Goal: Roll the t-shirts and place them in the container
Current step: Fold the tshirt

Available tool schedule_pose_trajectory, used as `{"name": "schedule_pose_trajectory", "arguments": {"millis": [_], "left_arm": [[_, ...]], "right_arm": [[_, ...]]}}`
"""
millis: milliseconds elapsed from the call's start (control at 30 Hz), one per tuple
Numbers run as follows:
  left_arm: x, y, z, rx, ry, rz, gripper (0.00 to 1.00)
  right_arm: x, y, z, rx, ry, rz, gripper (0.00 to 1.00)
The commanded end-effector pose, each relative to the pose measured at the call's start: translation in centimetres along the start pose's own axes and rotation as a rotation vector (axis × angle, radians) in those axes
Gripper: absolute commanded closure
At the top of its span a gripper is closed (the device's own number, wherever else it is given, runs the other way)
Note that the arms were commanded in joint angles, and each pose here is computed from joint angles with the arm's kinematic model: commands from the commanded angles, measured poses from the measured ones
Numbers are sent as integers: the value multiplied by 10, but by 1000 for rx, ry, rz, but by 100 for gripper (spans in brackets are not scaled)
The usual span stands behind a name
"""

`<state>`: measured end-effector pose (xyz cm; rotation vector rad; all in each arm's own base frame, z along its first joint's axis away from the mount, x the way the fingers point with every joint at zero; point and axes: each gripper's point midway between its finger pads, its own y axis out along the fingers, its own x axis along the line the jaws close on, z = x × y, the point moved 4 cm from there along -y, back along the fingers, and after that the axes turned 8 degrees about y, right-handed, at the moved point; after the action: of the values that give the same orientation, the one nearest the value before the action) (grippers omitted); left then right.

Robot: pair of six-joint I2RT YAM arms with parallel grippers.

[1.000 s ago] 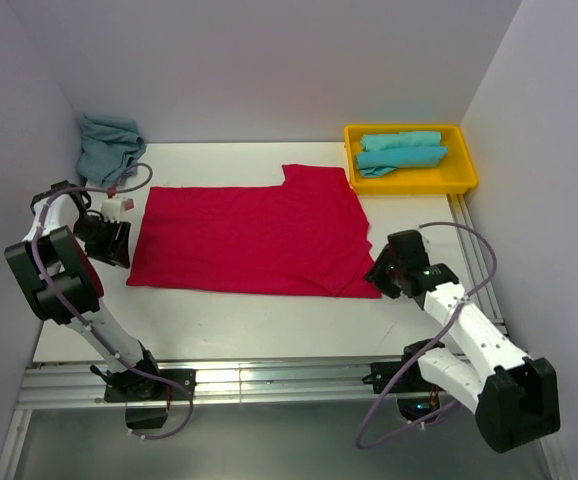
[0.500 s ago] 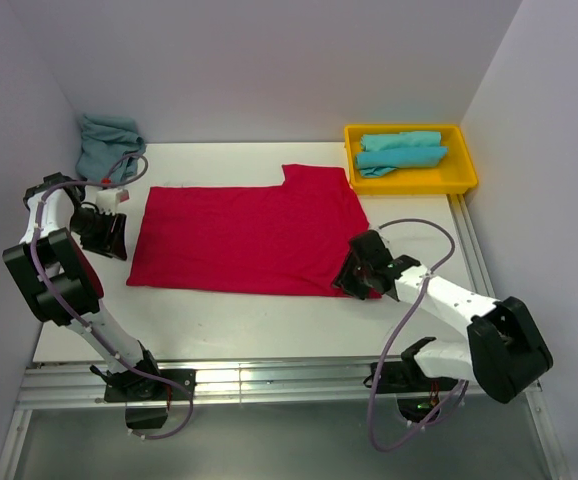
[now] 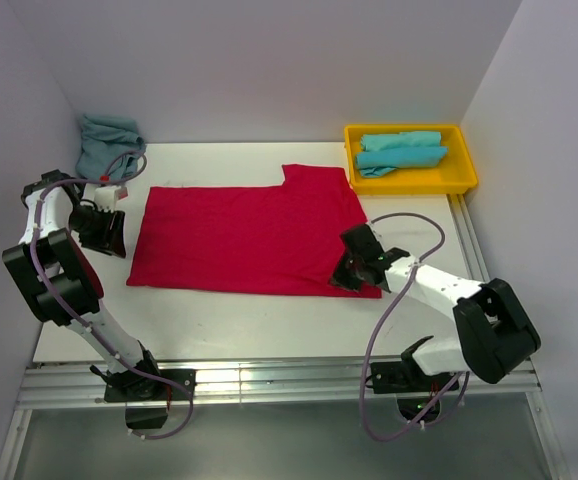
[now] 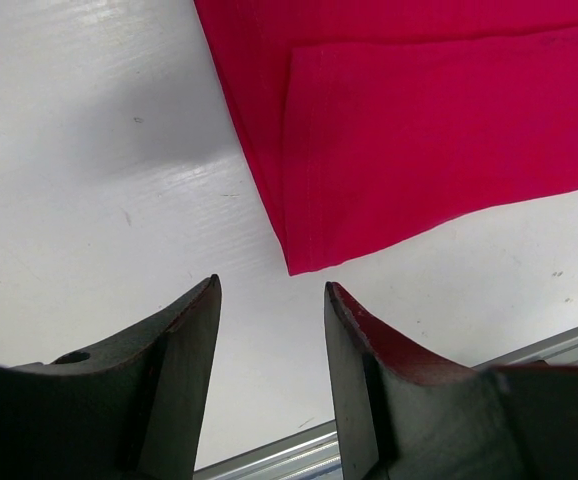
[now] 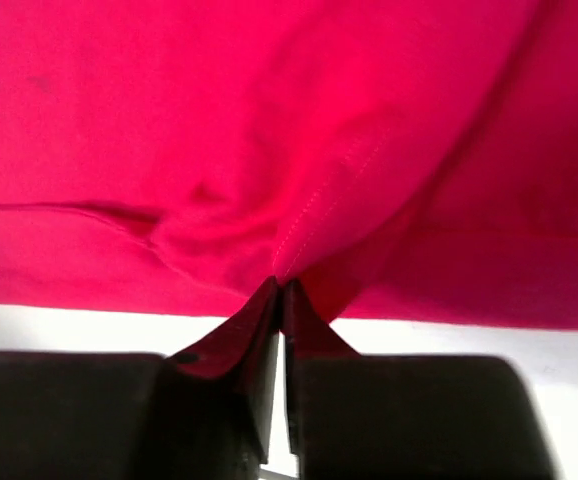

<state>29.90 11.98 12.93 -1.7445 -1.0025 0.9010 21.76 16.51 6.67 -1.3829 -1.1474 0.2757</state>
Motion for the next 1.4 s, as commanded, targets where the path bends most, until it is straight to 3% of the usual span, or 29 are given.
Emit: {"name": "schedule_pose_trajectory", "arguments": {"millis": [0,67,333,567,933,1367], "left_arm": [[-3,-17,-12,-60,11,-11,49],[-2,-15,-12,-55,8,-8,50],[1,-17,-26,-116,10,2,48],[-6,-13,-57,-225,138,20,46],[-8,30,-61,-176,304,28,45],[4,75,-62,-127,345,8,46]], "right_arm": [[34,-7,-15,-48,-9,-77,93],[42,-7,-19,-49,-16,-78,100],[66,3,-40,-90,-58,-24,100],[85,13,-47,-85,-76,-31,100],[93,21,-46,-79,-92,-85,100],[102,29,-45,-59,-116,-126,100]]}}
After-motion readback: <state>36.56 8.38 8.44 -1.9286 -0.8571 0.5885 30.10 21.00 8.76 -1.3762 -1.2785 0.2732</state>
